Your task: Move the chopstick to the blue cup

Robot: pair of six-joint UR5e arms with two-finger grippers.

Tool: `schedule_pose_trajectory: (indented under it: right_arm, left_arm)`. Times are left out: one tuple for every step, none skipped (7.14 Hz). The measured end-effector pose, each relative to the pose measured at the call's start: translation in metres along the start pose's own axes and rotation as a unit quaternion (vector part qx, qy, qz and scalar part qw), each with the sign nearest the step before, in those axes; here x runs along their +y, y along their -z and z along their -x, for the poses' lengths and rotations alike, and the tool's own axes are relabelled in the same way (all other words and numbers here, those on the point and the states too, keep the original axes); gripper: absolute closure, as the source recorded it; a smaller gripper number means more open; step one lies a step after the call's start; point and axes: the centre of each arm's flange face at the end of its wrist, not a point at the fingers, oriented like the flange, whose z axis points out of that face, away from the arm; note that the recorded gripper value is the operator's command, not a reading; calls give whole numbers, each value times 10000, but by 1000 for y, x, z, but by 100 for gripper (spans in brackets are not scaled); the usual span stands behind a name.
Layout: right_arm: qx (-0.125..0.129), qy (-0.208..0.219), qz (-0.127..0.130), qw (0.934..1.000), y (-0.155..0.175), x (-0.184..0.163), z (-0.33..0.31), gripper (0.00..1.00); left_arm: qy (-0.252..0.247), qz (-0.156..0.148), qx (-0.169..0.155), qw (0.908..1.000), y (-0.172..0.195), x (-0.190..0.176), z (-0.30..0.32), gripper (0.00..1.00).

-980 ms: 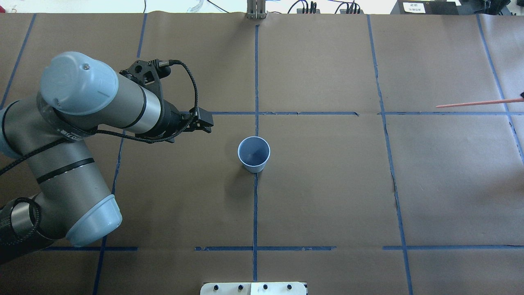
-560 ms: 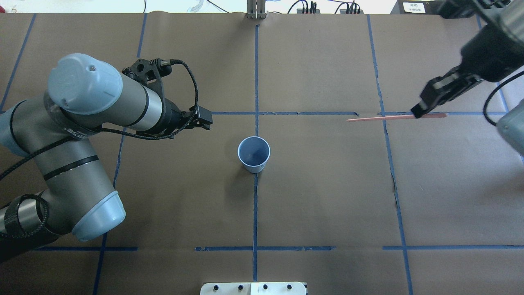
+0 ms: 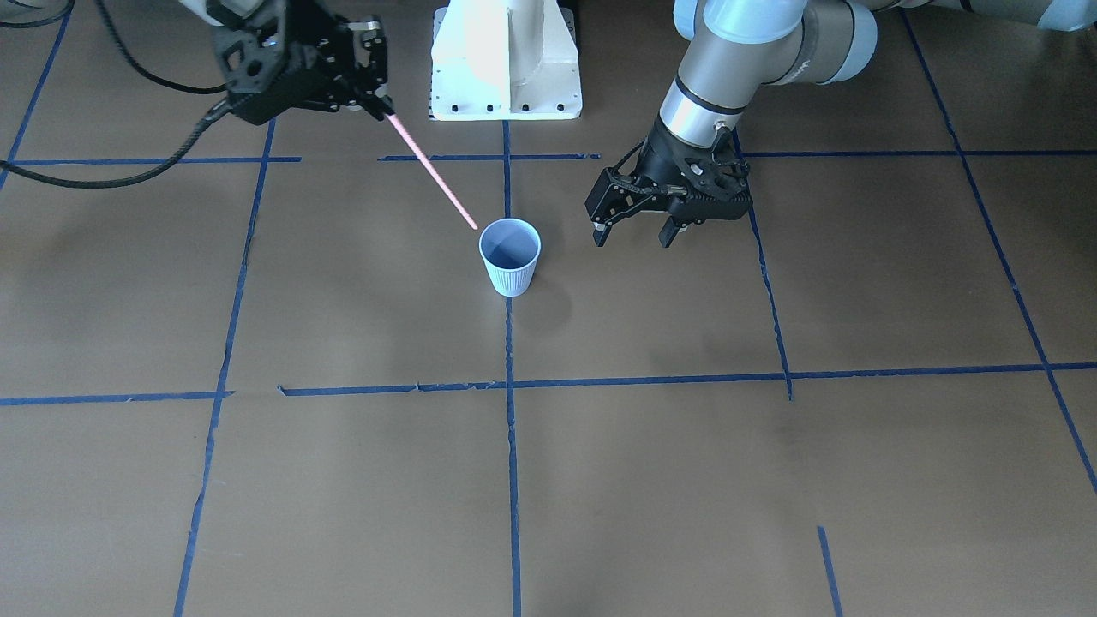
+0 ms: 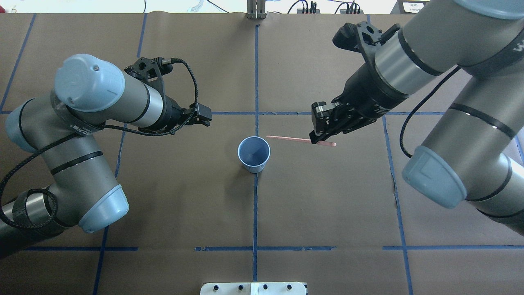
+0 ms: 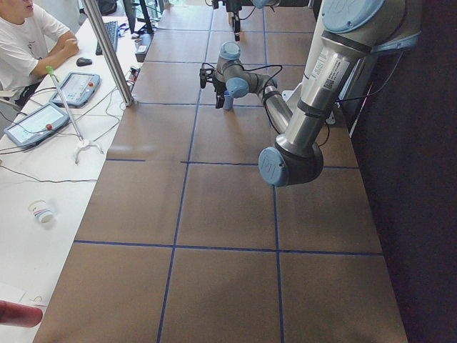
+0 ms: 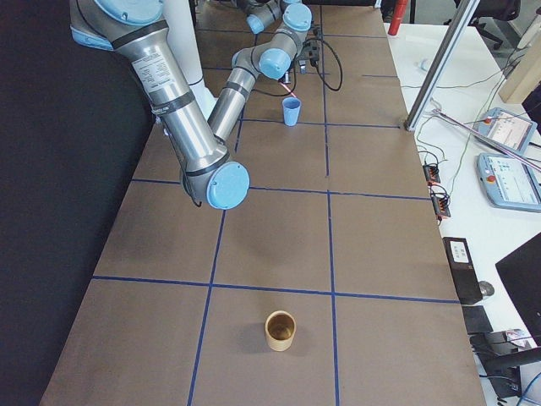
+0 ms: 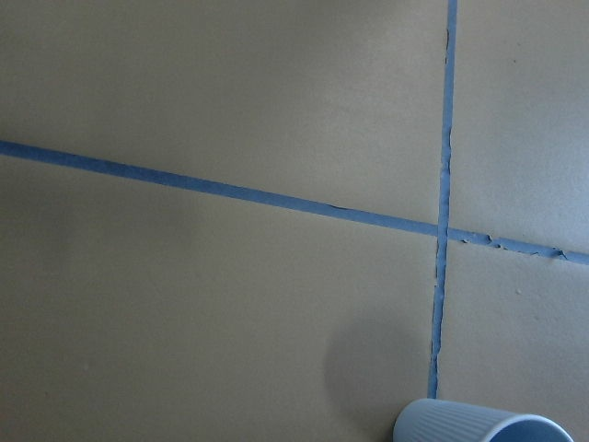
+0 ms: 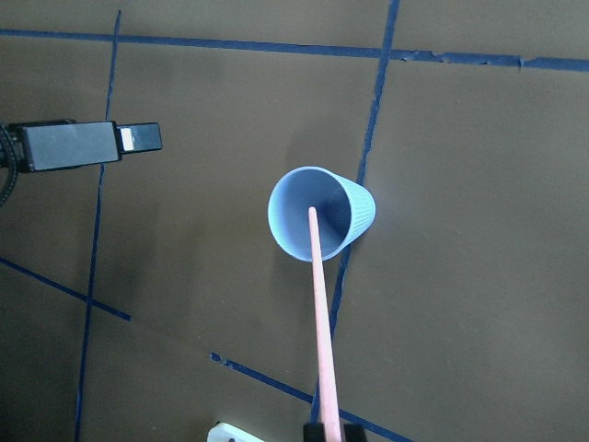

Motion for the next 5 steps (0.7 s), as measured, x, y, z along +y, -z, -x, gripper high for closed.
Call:
schedule_pose_trajectory:
  right_arm:
    - [24,-83,-35,10000,-13,-4,14,100]
    - [61,-117,-47,9999,-23,-5,20,100]
    - [95,-146,-28,9998,-30,-6,22,100]
    - [143,-189,15,9997,-38,-8,20,100]
    - [203,-244,73,9995,-47,-10,16,100]
  left_arm:
    - [3,-1,8,10000,0,0,0,0]
    - [10,-4,20,10000,1,0,0,0]
    - [18,-7,38,10000,3,1,-1,0]
    - [24,-10,52,10000,5,1,-1,0]
    - [26,-10,62,10000,6,2,-1,0]
